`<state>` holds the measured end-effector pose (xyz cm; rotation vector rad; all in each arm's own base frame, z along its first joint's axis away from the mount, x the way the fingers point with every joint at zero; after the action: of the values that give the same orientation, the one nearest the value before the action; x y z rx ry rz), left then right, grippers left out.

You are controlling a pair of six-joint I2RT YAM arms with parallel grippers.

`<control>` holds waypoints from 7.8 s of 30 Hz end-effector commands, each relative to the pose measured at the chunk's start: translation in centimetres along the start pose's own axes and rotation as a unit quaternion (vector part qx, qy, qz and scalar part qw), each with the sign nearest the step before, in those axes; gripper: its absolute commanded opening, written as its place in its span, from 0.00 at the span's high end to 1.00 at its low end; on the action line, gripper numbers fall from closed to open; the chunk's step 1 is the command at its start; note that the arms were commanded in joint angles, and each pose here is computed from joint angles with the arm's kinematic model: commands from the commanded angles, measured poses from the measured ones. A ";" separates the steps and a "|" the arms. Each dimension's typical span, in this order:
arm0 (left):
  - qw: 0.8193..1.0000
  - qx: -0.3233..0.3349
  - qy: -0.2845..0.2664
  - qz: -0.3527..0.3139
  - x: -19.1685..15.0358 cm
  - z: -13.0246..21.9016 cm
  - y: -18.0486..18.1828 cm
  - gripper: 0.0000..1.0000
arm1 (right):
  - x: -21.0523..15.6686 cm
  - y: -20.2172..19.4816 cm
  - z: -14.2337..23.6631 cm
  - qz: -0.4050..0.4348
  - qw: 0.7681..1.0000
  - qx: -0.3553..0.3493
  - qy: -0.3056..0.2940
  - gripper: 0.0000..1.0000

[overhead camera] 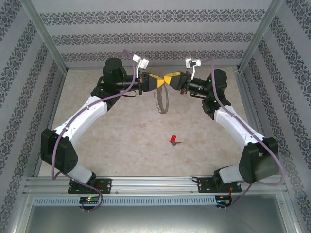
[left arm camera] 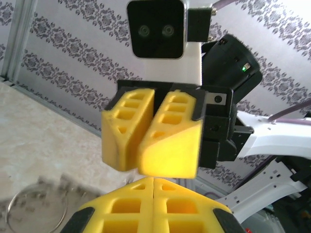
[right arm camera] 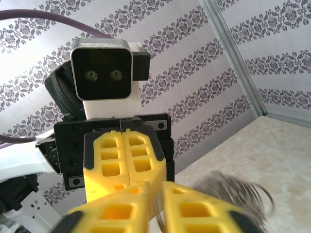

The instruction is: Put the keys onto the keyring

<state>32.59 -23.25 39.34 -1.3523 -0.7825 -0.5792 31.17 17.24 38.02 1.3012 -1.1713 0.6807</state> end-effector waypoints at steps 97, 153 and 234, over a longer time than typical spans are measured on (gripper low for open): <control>0.975 0.193 0.107 0.041 -4.4 -2.9 12.5 0.58 | -22.2 -22.5 5.2 -0.206 0.793 -0.451 0.353 0.76; 0.989 0.123 0.077 -0.002 -2.9 1.8 2.9 0.57 | -7.1 -4.5 1.1 -0.001 0.978 -0.117 0.172 1.00; 0.988 0.149 0.048 -0.004 -3.9 2.9 2.5 0.58 | -27.8 -11.8 0.8 -0.219 0.869 -0.278 0.346 0.72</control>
<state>31.26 -20.32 34.67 -1.0192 -0.7514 -0.5064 32.84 20.14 8.47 0.6859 -0.4031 0.3654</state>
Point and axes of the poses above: each hand's point on the last joint's axis, 136 mm out from that joint toward the fingers, its own z axis back along the fingers, its own y axis along the line the jaws close on, x = y × z, the point moved 8 cm from there along z, back along the fingers, and after that the axes turned 10 degrees about z, right-handed, at the moved point
